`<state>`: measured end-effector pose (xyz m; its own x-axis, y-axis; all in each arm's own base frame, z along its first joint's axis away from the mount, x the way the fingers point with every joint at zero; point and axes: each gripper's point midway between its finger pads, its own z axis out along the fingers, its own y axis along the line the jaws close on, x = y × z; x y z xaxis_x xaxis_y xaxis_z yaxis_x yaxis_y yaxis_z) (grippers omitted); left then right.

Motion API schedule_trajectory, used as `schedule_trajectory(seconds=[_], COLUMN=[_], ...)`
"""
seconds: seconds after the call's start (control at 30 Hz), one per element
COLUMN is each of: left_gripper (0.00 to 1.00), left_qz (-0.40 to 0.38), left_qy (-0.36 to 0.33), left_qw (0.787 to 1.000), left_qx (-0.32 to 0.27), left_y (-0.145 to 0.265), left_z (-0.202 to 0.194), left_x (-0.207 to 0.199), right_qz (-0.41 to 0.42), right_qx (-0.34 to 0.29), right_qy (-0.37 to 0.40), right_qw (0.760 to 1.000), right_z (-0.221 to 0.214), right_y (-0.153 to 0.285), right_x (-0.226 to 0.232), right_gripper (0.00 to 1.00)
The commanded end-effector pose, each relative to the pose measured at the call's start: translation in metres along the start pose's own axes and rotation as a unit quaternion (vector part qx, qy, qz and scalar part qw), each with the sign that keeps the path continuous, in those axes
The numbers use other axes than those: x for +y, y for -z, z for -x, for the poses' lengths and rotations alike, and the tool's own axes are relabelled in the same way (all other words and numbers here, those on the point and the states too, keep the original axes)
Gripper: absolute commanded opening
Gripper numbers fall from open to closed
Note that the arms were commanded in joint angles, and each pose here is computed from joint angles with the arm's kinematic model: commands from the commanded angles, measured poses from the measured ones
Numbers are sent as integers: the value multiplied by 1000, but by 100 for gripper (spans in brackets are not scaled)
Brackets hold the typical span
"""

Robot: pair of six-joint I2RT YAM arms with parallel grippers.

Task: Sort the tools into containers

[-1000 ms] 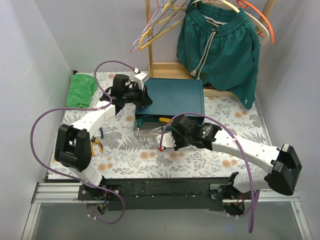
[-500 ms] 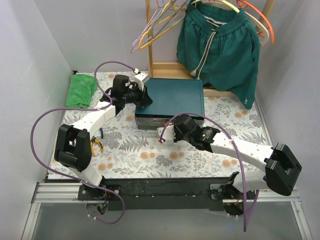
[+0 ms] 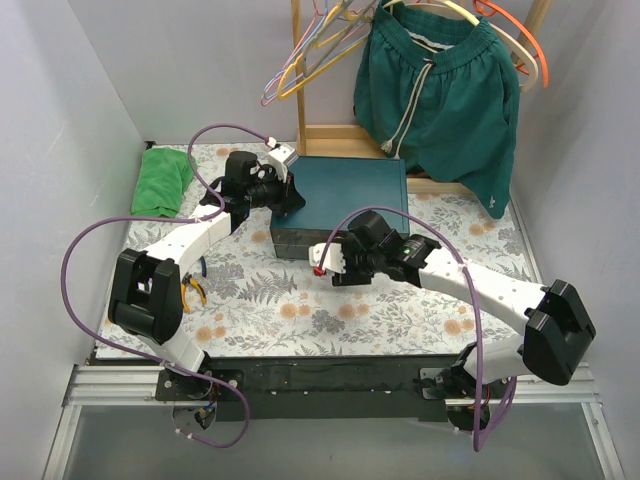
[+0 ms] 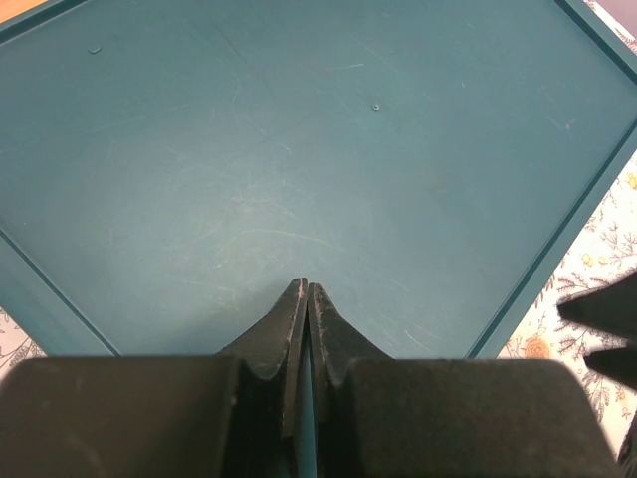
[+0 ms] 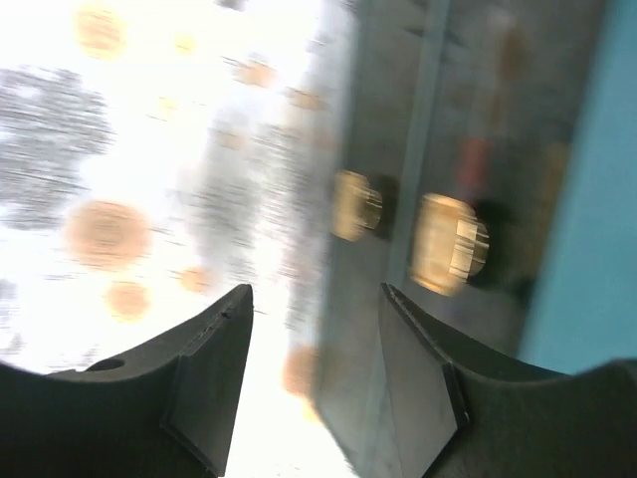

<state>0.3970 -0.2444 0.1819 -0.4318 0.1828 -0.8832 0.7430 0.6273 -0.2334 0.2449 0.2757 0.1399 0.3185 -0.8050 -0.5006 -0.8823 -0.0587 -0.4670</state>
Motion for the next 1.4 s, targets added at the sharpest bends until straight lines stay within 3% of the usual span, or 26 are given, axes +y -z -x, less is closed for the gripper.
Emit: schedule_trajectory(seconds=[0.0,0.23,0.8,1.1,1.37], left_gripper=[0,0,0,0,0], left_qz=[10,4,8,13,15], left_qy=[29,33,33,31,18], left_qw=[998,998,998,997,998], left_qx=[48,50,60,64,57], left_y=[8,8,1,2,-3], left_z=[-28,-31,-38,-43,-35], left_x=[-4,-6,0,2,7], right_qz=[91,71,-1,60,176], right_qx=[-44,-52,-80,-57,-81], right_qy=[-60,-86,-26,-10,-24], right_qw=[993,992,996,997,981], right_z=[10,6,2,-23,-13], right_y=[-1,-16,-54,-73,-43], right_x=[42,20,-10,27,88], right_gripper=[62,62,62,60,54])
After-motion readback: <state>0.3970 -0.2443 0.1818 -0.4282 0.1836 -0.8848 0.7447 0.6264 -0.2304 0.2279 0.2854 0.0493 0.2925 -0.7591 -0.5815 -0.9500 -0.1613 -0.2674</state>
